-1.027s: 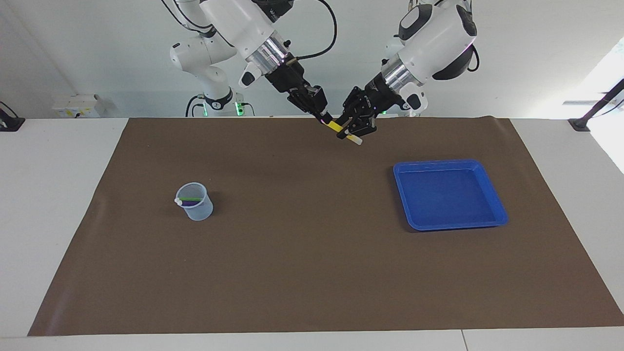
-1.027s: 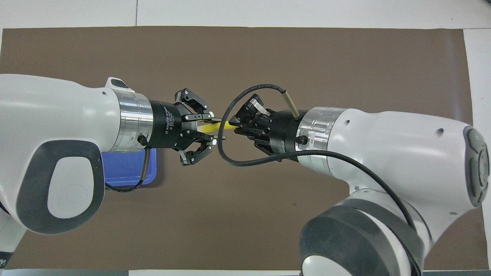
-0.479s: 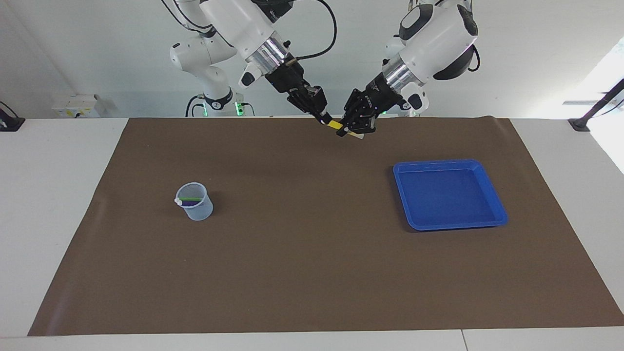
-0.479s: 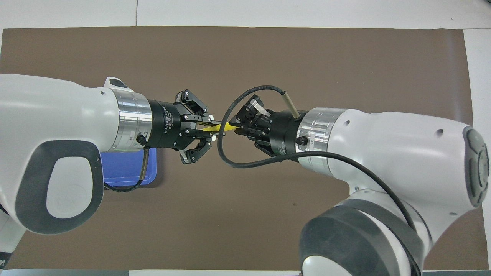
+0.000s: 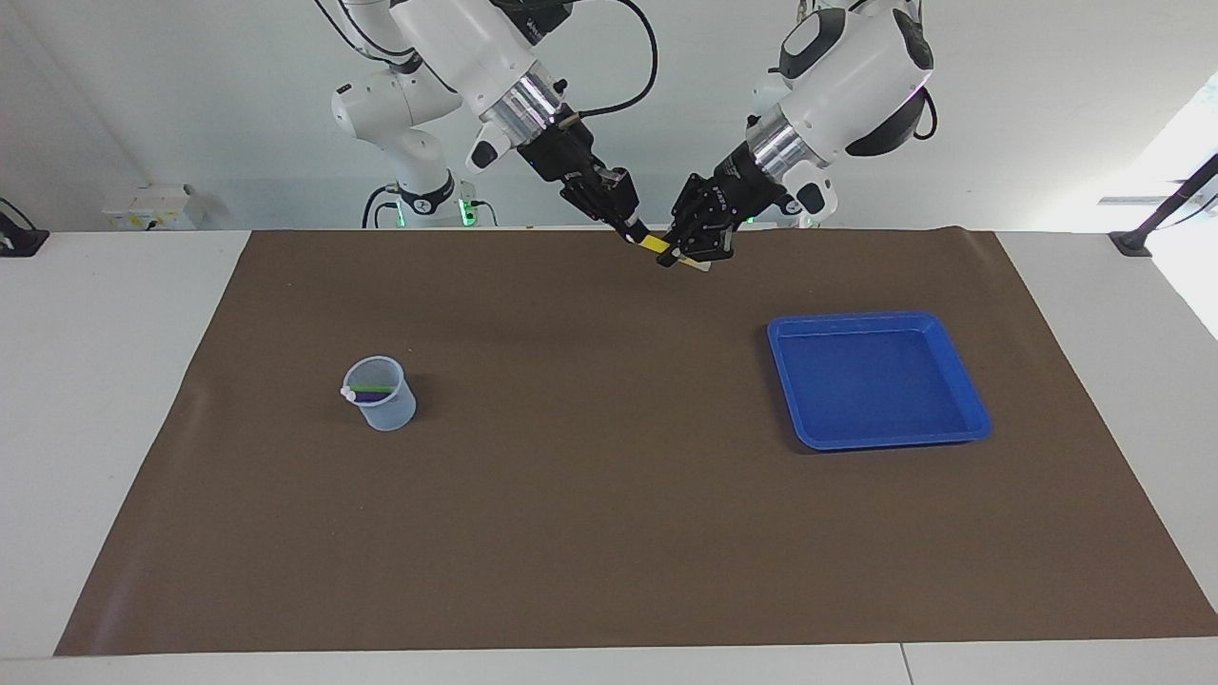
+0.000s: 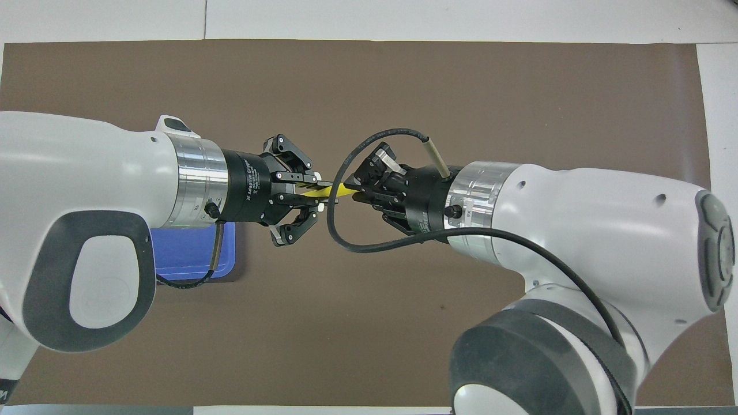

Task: Right arm passes pens to left for tray arrangement
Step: 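Close the left gripper on the yellow pen's free end, then open the right gripper and withdraw while the left gripper lowers the pen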

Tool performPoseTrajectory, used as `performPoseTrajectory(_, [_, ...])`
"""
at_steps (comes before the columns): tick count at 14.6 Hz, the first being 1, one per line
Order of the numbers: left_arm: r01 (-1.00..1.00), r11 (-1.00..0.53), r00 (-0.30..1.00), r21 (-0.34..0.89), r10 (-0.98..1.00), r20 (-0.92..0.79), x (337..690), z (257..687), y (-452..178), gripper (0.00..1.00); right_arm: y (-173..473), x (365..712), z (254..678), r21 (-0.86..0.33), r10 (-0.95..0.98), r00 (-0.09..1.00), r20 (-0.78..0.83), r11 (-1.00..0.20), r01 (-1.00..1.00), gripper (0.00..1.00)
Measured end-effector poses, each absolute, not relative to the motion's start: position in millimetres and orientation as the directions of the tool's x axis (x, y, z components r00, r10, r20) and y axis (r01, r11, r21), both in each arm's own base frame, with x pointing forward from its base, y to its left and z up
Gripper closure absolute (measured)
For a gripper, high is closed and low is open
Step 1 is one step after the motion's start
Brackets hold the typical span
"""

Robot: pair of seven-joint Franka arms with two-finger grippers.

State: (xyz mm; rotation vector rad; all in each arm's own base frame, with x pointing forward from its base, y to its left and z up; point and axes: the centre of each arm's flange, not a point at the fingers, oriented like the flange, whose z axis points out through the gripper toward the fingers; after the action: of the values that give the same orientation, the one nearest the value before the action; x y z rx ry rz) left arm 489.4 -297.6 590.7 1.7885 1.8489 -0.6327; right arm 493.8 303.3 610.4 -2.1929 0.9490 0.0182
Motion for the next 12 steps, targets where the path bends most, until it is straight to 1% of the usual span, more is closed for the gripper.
performPoseTrajectory(1, [0.999,0.038,-0.026,0.006,0.774,-0.633,491,590,-295,0.83,302,495,611,-0.625,-0.628,0.726,-0.282,-0.454,-0.635,0.77])
performPoseTrajectory(2, [0.999,0.046,-0.031,0.008,0.774,-0.633,493,589,-292,0.83,301,495,612,-0.625,-0.629,0.725,-0.282,-0.453,-0.636,0.74])
performPoseTrajectory(3, [0.998,0.058,-0.038,0.011,0.772,-0.634,496,589,-288,0.83,301,495,611,-0.623,-0.629,0.724,-0.283,-0.453,-0.637,0.65])
performPoseTrajectory(4, [0.998,0.066,-0.042,0.014,0.772,-0.634,498,589,-283,0.83,300,496,610,-0.617,-0.627,0.724,-0.286,-0.458,-0.640,0.52])
performPoseTrajectory(6, [0.998,0.062,-0.028,0.031,0.773,-0.633,503,589,-275,0.83,294,497,607,-0.609,-0.609,0.745,-0.274,-0.489,-0.624,0.32])
performPoseTrajectory(7, [0.998,0.042,0.002,0.055,0.777,-0.630,506,587,-269,0.83,289,498,605,-0.604,-0.586,0.768,-0.259,-0.522,-0.602,0.22])
performPoseTrajectory(8, [0.996,0.013,0.042,0.084,0.782,-0.622,510,583,-259,0.83,282,500,603,-0.598,-0.559,0.794,-0.241,-0.559,-0.575,0.10])
performPoseTrajectory(9, [0.993,-0.025,0.091,0.116,0.787,-0.610,513,575,-246,0.83,271,502,601,-0.594,-0.522,0.825,-0.215,-0.601,-0.535,0.01])
performPoseTrajectory(12, [0.953,-0.207,0.295,0.221,0.798,-0.525,514,542,-205,0.83,234,509,590,-0.578,-0.320,0.944,-0.081,-0.757,-0.306,0.00])
